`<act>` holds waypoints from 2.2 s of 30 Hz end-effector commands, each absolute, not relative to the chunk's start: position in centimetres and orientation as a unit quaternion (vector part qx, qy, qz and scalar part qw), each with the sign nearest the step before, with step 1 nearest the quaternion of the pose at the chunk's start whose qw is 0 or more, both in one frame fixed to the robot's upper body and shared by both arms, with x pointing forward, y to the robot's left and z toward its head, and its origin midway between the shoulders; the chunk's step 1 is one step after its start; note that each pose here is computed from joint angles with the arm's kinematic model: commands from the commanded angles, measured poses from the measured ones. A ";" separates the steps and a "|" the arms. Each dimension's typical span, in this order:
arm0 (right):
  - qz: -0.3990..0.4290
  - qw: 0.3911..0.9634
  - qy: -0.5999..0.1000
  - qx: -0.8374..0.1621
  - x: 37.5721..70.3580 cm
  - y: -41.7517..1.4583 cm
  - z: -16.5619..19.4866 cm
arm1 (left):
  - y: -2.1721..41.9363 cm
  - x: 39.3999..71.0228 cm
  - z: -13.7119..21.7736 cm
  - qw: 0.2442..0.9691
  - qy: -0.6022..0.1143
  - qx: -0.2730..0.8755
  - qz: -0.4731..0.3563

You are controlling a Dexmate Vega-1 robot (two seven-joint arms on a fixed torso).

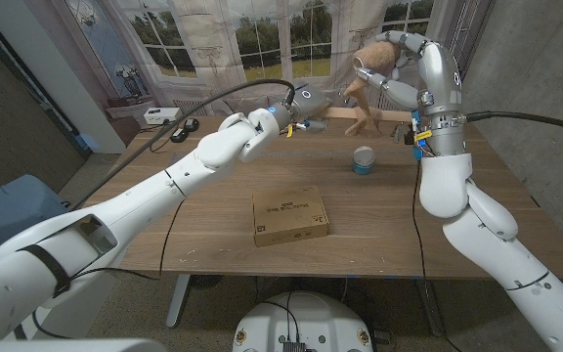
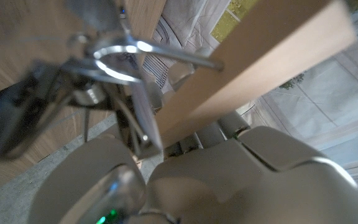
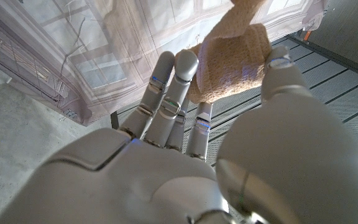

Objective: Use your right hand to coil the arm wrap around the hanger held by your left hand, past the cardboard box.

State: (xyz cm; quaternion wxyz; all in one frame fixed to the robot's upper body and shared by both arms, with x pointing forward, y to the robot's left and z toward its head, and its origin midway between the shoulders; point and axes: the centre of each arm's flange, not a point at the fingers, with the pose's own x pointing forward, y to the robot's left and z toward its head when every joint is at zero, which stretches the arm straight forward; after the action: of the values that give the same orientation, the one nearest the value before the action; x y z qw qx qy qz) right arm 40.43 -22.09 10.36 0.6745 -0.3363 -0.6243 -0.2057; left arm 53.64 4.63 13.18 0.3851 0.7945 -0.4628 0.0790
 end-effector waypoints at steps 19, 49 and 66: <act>-0.174 0.719 -0.594 -0.318 46.8 -23.8 14.7 | 6.8 53.7 11.0 0.231 -0.641 0.698 0.221; -0.205 0.778 -0.552 -0.220 50.7 -29.5 15.2 | 8.9 55.1 9.7 0.279 -0.684 0.633 0.231; -0.189 0.801 -0.518 -0.235 53.1 -30.3 18.9 | 8.7 55.1 9.9 0.271 -0.677 0.666 0.161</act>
State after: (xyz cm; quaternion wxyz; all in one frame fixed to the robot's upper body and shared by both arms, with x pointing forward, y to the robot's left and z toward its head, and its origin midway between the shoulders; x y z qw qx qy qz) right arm 51.72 -29.64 15.98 0.7932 -0.2265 -0.5310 -0.1937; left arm 55.26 9.14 9.93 0.2727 0.6415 -0.6814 0.2232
